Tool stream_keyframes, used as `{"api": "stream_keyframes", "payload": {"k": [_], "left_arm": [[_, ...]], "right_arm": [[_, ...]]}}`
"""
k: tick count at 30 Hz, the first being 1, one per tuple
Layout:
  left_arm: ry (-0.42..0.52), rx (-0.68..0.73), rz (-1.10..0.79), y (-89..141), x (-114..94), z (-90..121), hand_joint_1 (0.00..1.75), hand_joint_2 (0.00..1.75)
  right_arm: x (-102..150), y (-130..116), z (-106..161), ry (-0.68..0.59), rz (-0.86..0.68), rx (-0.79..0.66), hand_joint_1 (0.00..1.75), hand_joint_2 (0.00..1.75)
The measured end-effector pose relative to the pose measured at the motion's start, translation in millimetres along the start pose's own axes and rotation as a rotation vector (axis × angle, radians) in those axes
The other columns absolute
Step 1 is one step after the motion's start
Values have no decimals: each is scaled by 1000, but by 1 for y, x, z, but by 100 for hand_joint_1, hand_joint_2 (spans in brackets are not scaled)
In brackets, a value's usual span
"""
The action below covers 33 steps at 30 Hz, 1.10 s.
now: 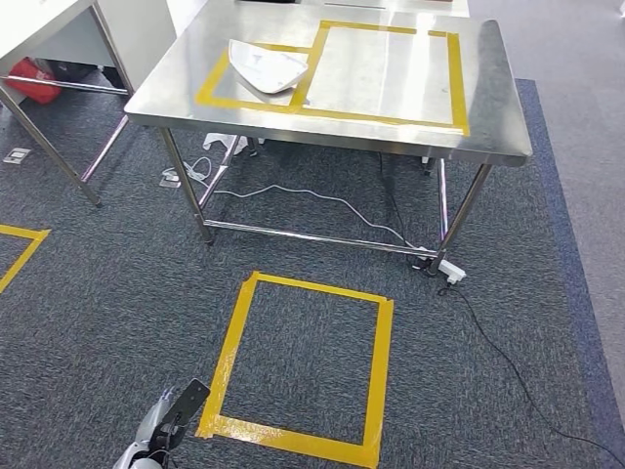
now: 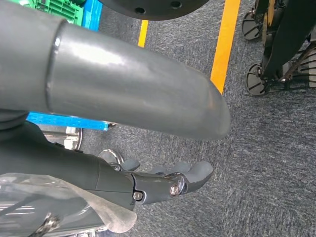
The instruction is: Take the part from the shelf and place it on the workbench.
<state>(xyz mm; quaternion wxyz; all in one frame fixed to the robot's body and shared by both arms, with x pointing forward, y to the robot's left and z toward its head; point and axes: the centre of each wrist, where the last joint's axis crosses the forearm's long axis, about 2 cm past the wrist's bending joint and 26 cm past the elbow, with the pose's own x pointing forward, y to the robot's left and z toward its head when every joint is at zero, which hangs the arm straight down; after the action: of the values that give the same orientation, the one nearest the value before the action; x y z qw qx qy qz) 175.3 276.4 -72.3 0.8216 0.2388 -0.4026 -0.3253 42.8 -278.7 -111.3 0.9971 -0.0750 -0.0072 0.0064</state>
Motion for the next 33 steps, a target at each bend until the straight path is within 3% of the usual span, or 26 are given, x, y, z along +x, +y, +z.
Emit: {"api": "stream_keyframes", "payload": {"k": [33], "left_arm": [[1, -1, 0, 0, 0, 0, 0, 0]], "right_arm": [[0, 0, 0, 0, 0, 0, 0, 0]]}}
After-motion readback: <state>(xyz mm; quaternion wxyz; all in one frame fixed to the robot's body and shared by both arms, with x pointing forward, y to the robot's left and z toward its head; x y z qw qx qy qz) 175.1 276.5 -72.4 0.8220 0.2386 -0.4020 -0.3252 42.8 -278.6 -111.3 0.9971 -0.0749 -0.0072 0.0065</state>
